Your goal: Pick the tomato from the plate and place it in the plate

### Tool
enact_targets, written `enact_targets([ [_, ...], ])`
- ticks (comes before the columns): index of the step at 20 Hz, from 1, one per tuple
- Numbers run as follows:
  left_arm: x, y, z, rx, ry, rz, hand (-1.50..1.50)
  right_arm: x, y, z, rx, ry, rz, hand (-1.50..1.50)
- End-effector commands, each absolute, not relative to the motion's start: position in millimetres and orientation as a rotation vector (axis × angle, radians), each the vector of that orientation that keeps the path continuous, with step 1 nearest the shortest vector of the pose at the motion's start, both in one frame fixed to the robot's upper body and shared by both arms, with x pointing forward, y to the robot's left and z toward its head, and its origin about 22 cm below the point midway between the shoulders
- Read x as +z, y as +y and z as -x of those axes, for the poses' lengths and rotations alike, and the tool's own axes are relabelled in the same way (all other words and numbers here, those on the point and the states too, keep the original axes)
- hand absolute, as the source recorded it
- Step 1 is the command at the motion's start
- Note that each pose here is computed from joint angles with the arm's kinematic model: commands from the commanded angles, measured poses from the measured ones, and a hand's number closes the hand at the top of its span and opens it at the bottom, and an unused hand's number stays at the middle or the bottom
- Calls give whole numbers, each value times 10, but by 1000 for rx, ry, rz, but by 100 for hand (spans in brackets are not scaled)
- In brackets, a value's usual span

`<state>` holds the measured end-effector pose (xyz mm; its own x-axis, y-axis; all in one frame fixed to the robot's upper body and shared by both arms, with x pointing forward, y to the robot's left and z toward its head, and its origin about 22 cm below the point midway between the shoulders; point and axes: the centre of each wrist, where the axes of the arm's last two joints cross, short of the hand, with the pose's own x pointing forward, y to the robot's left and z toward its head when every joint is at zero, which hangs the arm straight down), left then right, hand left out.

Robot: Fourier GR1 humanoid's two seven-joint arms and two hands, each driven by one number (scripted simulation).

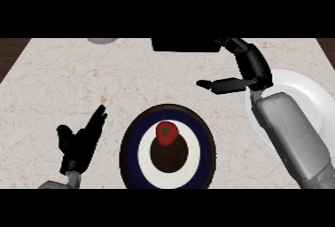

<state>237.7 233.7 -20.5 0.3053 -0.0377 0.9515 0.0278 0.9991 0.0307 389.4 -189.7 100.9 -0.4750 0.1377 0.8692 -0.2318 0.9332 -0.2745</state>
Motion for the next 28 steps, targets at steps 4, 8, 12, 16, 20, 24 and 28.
enact_targets([
  [4, -430, 2314, -2317, -12, -1178, -8, 0, 1185, -2042, -3994, 792, -1912, -26, -150],
  [8, -330, 2289, -2329, -23, -1210, -5, 0, 1267, -2059, -3946, 1116, -1715, 19, -150],
  [12, -209, 2462, -2372, -5, -1200, -5, 0, 1523, -1622, -3918, 1274, -1659, 57, -150],
  [16, -375, 2384, -2355, 14, -1182, -3, 0, 1530, -1259, -3689, 1346, -1597, 117, -150],
  [20, -252, 2558, -2288, -12, -1190, -11, 0, 1536, -1003, -3555, 1389, -1543, 134, -150],
  [24, -339, 2446, -2318, -3, -1176, -4, 0, 1402, -835, -3283, 1393, -1541, 180, -150],
  [28, -376, 2364, -2337, 2, -1185, 0, 0, 1023, -742, -3268, 1461, -1431, 203, -150],
])
